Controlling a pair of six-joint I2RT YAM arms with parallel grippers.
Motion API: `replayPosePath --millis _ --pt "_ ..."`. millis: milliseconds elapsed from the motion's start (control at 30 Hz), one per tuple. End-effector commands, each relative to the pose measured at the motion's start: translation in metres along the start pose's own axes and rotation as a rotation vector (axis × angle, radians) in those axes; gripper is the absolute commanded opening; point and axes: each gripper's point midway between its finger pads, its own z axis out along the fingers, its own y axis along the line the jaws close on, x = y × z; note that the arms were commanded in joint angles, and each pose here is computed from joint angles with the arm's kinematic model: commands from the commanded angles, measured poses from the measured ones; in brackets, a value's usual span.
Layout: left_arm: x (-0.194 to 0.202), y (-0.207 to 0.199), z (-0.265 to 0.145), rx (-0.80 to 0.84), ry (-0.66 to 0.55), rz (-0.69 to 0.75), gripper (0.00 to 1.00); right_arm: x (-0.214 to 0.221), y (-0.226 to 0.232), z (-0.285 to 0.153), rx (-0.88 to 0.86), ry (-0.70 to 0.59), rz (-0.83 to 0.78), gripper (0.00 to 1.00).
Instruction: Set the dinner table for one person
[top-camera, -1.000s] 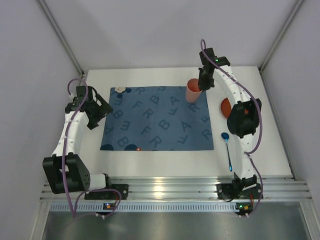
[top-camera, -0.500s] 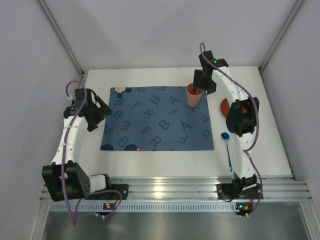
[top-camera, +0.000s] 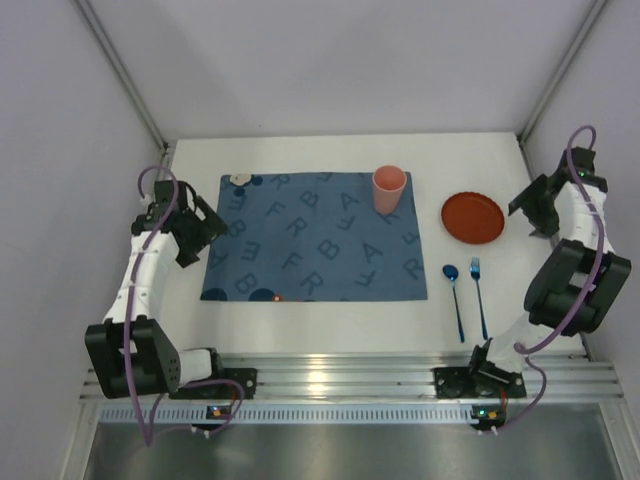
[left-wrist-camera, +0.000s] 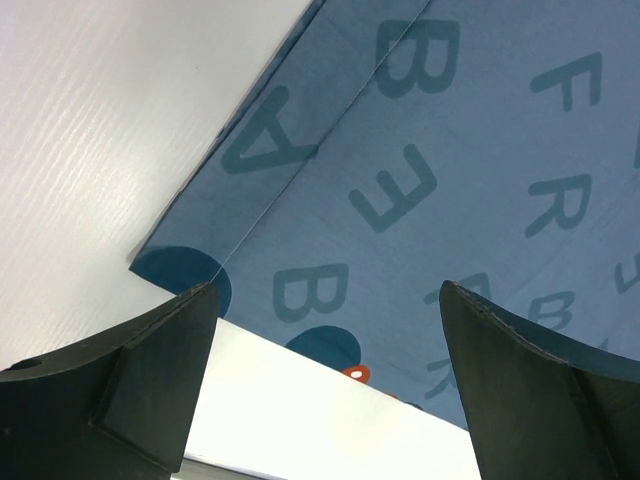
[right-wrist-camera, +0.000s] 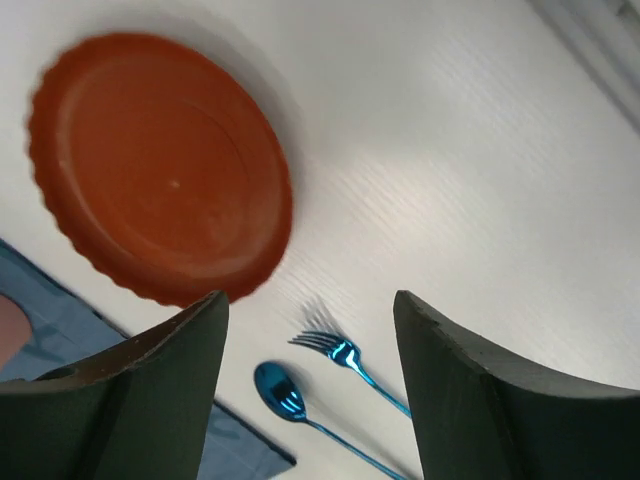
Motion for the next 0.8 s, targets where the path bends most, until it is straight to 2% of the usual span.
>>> replayPosePath --millis 0,67,367,633,767 --pt "-0.001 -0.005 0.005 0.022 0.002 0.026 0.97 0.023 0.002 0.022 -0.107 0.074 0.069 0.67" --pt "-0.002 -0.008 0.006 0.024 0.007 0.037 0.97 0.031 -0.009 0.037 -0.099 0.106 0.097 0.67" --pt "-0.010 -0.011 0.006 0.012 -0.004 0.048 0.97 0.036 0.009 0.077 -0.187 0.156 0.140 0.65" --pt "-0.016 -0.010 0.006 -0.008 -0.019 0.046 0.98 0.048 0.017 0.103 -0.154 0.198 0.129 0.60" --pt "-0.017 -0.009 0.008 -0.018 -0.018 0.042 0.97 0.050 0.026 0.112 -0.141 0.203 0.103 0.49"
